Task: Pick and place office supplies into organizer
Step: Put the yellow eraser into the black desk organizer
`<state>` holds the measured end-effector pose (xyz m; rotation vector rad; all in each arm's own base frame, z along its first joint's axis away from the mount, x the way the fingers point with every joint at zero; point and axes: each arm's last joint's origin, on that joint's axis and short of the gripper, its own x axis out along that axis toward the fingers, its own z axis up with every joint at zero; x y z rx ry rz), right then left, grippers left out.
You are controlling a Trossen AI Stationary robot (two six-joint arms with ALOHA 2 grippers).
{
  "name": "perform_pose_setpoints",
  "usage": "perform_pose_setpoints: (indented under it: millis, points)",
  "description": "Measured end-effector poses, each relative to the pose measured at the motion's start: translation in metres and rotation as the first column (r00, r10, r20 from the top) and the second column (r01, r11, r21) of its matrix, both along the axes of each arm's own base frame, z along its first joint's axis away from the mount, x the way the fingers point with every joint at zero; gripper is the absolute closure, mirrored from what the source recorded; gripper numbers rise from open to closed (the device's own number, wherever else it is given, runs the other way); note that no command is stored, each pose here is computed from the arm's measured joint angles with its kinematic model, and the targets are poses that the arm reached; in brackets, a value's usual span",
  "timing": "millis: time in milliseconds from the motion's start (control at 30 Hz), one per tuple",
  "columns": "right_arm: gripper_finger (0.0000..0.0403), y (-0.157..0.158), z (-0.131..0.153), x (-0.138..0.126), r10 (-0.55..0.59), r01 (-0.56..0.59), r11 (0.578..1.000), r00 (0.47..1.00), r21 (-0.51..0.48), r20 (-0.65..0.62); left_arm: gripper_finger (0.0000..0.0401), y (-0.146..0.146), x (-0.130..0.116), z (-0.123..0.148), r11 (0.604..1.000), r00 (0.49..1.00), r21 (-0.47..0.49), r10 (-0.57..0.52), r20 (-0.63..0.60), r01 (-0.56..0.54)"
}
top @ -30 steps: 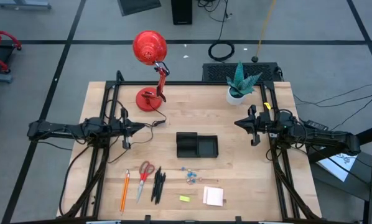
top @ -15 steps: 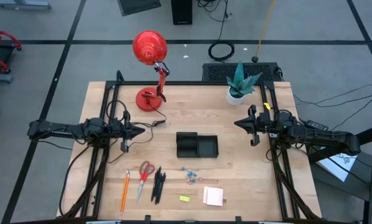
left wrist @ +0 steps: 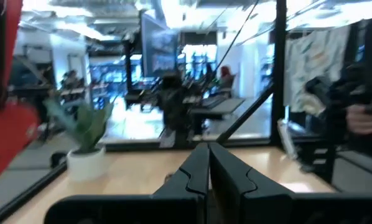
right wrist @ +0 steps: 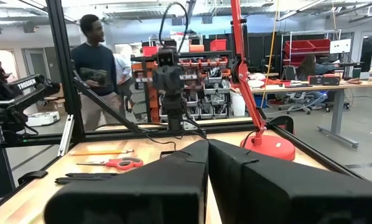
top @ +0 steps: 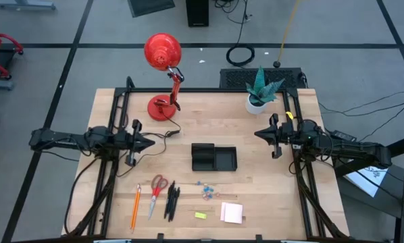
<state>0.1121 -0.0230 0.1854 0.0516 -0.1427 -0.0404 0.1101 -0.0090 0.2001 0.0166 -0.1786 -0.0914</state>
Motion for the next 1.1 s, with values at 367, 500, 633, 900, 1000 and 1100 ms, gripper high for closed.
perform_pose_setpoints:
  millis: [367,500,633,900,1000,1100]
  points:
    - [0.0399,0.001,-0.003,0.001,0.024,-0.023,1.000,0.999,0.014,-0.028,0.0380,-0.011,0.032,0.010,0.995,0.990,0.101,0.037,-0.138,-0.023]
    - [0.0395,0.007,0.000,0.002,0.145,-0.145,0.989,0.989,-0.025,-0.006,0.0380,-0.013,0.044,0.013,0.992,0.982,0.128,0.045,-0.183,-0.021]
    - [0.0377,0.015,-0.002,0.006,0.213,-0.215,0.975,0.976,-0.051,-0.032,0.0380,-0.014,0.053,0.017,0.989,0.975,0.136,0.091,-0.202,-0.064]
    - [0.0341,0.025,-0.001,0.017,0.109,-0.122,0.985,0.989,-0.123,-0.101,0.0380,-0.021,0.061,0.012,0.996,0.972,0.088,0.006,-0.233,0.015]
    - [0.0333,0.024,0.000,0.017,0.011,-0.023,0.992,0.995,-0.126,-0.095,0.0380,-0.029,0.068,0.003,0.997,0.957,0.055,-0.034,-0.288,0.052]
    - [0.0328,0.023,0.000,0.017,-0.019,0.007,0.992,0.995,-0.124,-0.095,0.0380,-0.041,0.078,-0.009,0.995,0.943,0.020,-0.085,-0.322,0.096]
